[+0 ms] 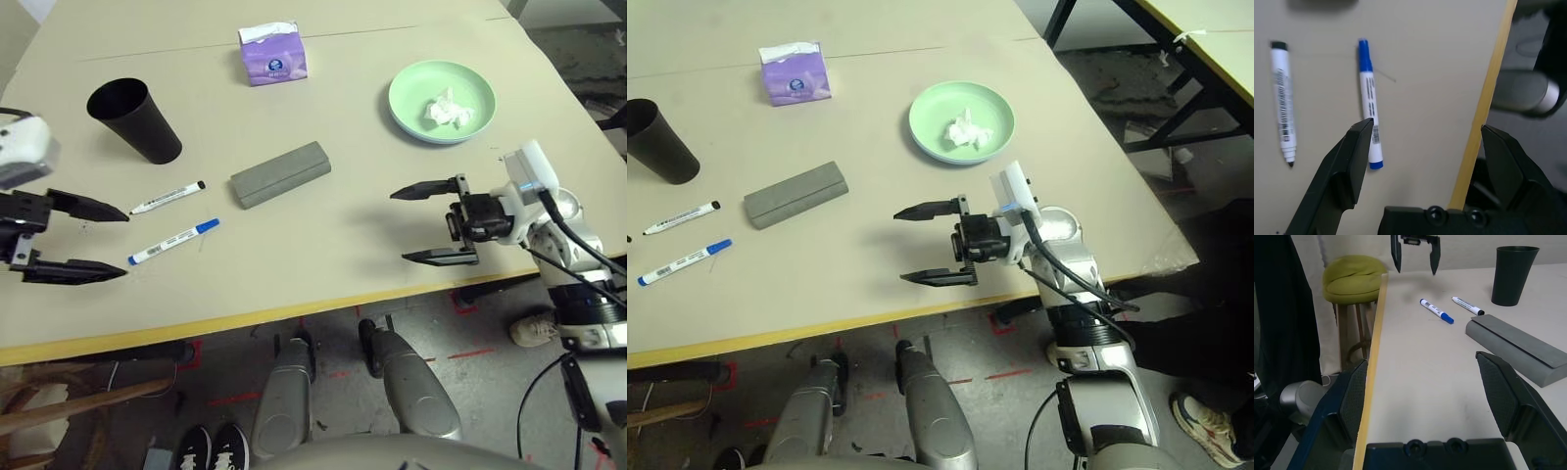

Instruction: Organize and tidy the items on the table.

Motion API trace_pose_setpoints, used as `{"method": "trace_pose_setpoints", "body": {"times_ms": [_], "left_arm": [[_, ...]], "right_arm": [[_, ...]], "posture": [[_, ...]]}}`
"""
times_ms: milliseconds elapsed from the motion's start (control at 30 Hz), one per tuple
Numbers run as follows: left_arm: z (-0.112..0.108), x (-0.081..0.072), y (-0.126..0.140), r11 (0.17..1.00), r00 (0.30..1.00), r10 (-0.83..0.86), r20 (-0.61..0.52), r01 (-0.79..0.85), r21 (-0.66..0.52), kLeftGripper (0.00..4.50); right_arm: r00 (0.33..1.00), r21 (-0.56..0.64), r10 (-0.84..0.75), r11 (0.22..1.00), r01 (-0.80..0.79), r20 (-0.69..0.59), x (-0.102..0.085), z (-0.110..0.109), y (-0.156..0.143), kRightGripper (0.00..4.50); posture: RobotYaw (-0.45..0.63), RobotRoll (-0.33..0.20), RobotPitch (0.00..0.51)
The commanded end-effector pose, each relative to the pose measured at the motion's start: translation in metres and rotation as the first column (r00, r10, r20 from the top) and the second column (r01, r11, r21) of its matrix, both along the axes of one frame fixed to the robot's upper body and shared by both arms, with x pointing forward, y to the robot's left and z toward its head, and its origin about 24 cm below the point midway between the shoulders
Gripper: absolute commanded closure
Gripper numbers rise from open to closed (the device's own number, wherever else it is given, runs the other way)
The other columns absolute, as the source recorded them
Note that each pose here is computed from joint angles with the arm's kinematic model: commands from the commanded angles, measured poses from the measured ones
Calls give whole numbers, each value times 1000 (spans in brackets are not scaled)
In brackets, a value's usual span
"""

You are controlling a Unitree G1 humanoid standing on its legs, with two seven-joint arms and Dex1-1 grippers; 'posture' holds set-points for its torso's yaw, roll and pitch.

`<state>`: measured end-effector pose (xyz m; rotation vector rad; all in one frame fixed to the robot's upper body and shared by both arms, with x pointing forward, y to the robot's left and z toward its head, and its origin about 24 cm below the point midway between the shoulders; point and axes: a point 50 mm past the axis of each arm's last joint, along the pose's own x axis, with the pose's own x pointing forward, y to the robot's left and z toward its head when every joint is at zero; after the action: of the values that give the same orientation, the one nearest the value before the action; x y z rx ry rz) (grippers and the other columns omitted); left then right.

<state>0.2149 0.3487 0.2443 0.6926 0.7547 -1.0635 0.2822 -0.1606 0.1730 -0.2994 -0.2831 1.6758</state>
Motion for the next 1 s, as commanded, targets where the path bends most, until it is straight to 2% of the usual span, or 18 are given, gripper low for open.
{"method": "trace_pose_setpoints", "body": {"times_ms": [33, 133, 367, 667, 1000], "left_arm": [[-22, 2, 9, 998, 999, -25, -29, 27, 58, 38], [-34, 3, 14, 996, 999, -41, -26, 43, 74, 38], [-43, 14, 14, 996, 998, -59, 35, 56, 73, 38], [-51, 30, 3, 997, 995, -62, 81, 57, 57, 38], [-52, 39, -7, 997, 995, -69, 79, 66, 35, 38]], "right_arm": [[1000, -20, 17, 1000, -17, 2, -5, 0, 1, 0], [1000, -23, 16, 1000, -16, 4, -6, 2, 0, 0], [1000, -30, 13, 999, -13, 5, -10, 5, -2, 0], [1000, -29, 11, 1000, -11, -5, -15, 5, 0, 0], [1000, -22, 0, 1000, 0, -3, -16, 5, 1, 0]], "posture": [[-165, 0, 300], [-176, 0, 297], [-196, 0, 293], [-219, 0, 292], [-234, 0, 290]]}}
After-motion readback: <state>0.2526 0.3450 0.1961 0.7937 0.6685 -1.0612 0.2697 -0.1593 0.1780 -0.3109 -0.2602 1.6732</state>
